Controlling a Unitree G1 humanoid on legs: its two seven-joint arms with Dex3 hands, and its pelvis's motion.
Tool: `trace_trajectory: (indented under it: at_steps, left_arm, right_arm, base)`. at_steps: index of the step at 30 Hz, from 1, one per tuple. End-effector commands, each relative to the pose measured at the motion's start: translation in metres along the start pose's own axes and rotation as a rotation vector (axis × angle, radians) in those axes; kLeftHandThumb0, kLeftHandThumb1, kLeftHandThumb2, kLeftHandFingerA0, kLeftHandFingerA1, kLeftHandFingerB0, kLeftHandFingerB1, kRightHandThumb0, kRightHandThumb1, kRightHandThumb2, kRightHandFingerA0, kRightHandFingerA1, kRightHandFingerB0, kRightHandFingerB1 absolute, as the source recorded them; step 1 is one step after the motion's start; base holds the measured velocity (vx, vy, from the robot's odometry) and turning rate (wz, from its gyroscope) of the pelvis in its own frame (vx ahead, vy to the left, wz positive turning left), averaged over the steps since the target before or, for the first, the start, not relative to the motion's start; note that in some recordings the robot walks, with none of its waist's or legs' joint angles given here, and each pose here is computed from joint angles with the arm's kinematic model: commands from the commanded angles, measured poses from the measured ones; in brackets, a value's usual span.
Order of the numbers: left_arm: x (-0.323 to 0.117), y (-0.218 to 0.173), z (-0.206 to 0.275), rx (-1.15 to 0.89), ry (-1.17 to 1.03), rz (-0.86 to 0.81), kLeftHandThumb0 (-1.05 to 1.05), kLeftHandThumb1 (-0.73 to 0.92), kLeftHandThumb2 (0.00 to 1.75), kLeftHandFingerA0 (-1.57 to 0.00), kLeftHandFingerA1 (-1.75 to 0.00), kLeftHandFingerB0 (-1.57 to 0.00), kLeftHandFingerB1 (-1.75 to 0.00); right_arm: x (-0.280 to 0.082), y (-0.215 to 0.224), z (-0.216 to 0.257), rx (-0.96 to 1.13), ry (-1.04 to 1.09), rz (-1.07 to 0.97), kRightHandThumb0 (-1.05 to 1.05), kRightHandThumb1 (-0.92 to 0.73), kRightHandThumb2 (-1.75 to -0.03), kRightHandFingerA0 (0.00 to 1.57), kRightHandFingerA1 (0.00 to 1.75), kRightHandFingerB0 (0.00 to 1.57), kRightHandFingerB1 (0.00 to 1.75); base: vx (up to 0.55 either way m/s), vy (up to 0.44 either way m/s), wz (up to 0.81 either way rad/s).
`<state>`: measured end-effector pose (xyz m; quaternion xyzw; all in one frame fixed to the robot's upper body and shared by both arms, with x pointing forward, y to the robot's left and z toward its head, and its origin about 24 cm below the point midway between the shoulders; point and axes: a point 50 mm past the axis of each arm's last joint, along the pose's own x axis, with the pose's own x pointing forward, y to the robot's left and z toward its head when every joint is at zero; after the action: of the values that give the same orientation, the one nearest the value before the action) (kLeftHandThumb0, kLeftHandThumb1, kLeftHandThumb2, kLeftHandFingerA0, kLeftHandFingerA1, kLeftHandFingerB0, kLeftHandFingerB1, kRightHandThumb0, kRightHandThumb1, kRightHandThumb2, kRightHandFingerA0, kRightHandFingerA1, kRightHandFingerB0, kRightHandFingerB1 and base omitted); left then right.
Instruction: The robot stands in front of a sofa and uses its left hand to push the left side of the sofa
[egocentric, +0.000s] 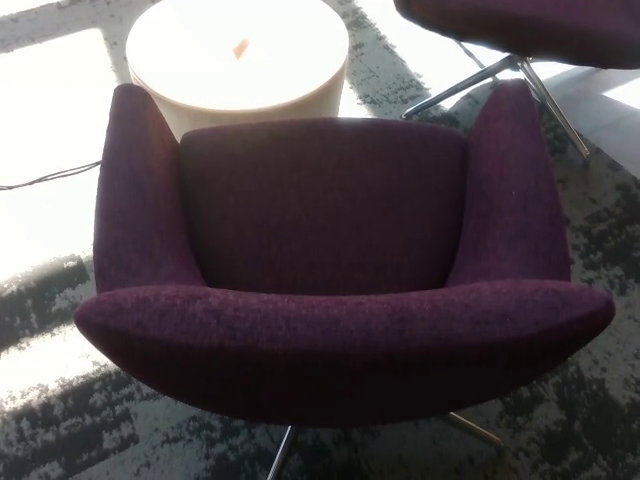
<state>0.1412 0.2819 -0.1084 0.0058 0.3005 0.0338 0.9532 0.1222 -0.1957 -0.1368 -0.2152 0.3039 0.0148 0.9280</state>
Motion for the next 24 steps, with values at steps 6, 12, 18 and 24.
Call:
trace_trajectory:
  at_steps: [6, 12, 18, 24]
  left_arm:
    - [0.014, 0.038, 0.067, -0.008, -0.231, 0.035, -0.89, 0.88, 1.19, -0.02, -0.19, -0.01, -0.14]
    - [0.023, 0.050, 0.108, 0.000, -0.336, 0.088, -0.81, 0.87, 1.21, -0.06, -0.33, -0.05, -0.25]
    - [0.028, 0.047, 0.136, 0.078, -0.395, 0.050, -0.90, 0.92, 1.25, -0.04, -0.26, -0.03, -0.18]
    - [0.035, 0.039, 0.146, 0.103, -0.382, 0.010, -0.93, 0.90, 1.25, 0.00, -0.21, 0.00, -0.15]
  right_arm:
    - [0.008, -0.013, 0.012, 0.132, -0.053, -0.065, -0.69, -0.90, -0.67, 0.33, 0.34, 0.28, 0.31]
    - [0.004, -0.015, 0.002, 0.126, -0.008, -0.067, -0.67, -0.89, -0.67, 0.33, 0.33, 0.32, 0.32]
    - [0.004, -0.013, 0.001, 0.143, -0.002, -0.070, -0.66, -0.88, -0.67, 0.36, 0.35, 0.32, 0.32]
    - [0.003, -0.013, 0.001, 0.132, -0.002, -0.075, -0.67, -0.88, -0.67, 0.37, 0.34, 0.34, 0.32]
  base:
    - [0.00, 0.000, 0.00]
    - [0.00, 0.000, 0.00]
    - [0.00, 0.000, 0.00]
    - [0.00, 0.000, 0.00]
